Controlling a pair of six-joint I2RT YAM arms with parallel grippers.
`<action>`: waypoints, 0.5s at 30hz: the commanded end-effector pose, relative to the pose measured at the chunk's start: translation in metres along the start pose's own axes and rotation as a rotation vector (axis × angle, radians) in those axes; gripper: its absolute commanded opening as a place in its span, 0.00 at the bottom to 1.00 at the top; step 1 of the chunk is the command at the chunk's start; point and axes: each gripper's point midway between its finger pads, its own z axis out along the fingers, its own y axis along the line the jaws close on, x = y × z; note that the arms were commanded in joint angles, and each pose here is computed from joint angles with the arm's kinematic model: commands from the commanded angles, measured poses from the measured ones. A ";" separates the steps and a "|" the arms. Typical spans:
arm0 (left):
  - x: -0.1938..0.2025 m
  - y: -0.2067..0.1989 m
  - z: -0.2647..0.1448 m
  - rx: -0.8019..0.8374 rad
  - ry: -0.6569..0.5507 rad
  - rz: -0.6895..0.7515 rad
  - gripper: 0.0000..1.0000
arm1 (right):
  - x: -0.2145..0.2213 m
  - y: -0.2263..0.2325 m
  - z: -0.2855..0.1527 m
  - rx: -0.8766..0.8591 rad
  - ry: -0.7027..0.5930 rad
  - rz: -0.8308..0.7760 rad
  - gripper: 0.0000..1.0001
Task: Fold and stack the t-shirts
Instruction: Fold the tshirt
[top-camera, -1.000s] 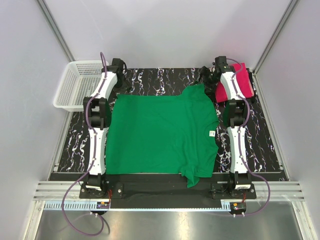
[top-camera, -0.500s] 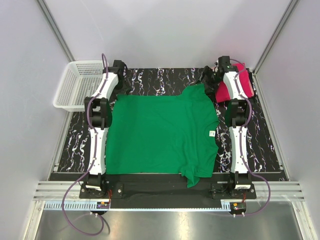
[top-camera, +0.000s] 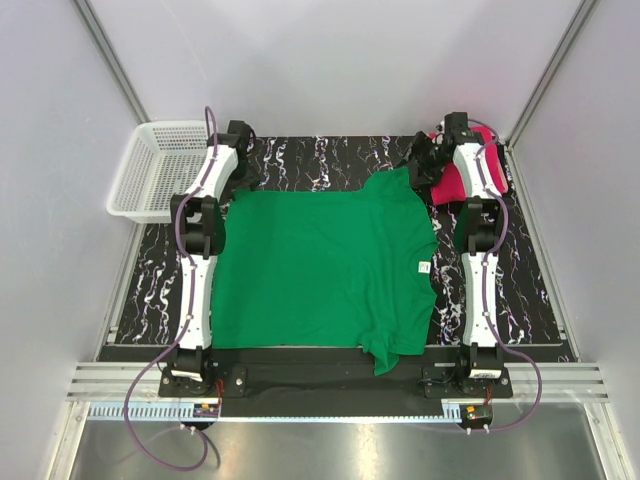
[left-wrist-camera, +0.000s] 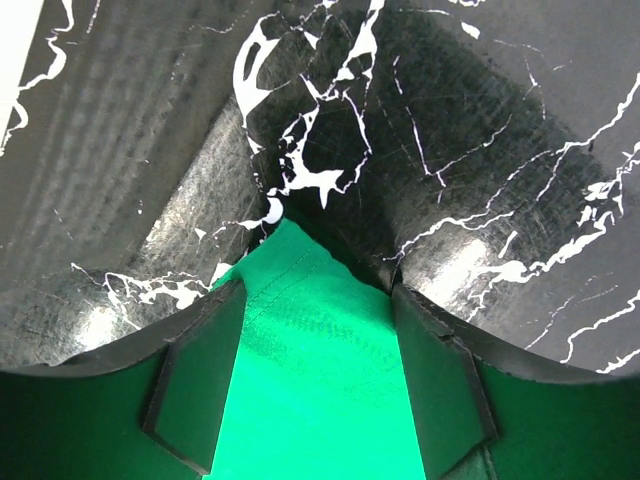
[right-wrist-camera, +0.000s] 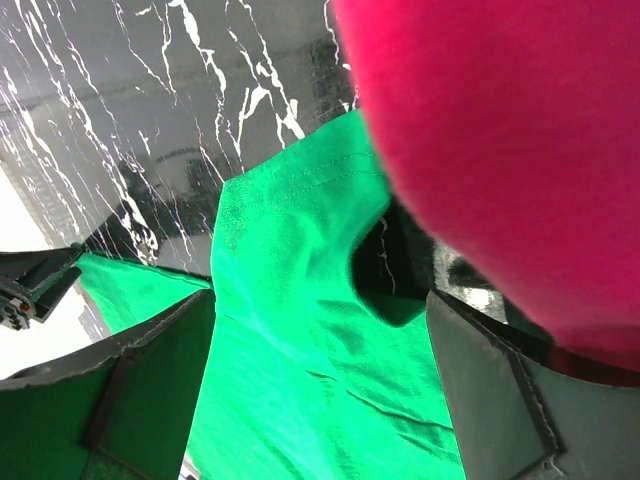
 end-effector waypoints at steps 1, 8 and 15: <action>-0.010 0.009 0.008 -0.048 -0.037 -0.011 0.65 | -0.016 0.033 -0.036 -0.063 -0.063 -0.045 0.92; -0.011 0.011 0.014 -0.049 -0.031 -0.005 0.55 | -0.014 0.029 -0.030 -0.063 -0.050 -0.033 0.91; -0.012 0.012 0.019 -0.037 -0.018 -0.010 0.35 | -0.017 0.034 -0.032 -0.075 -0.064 -0.043 0.91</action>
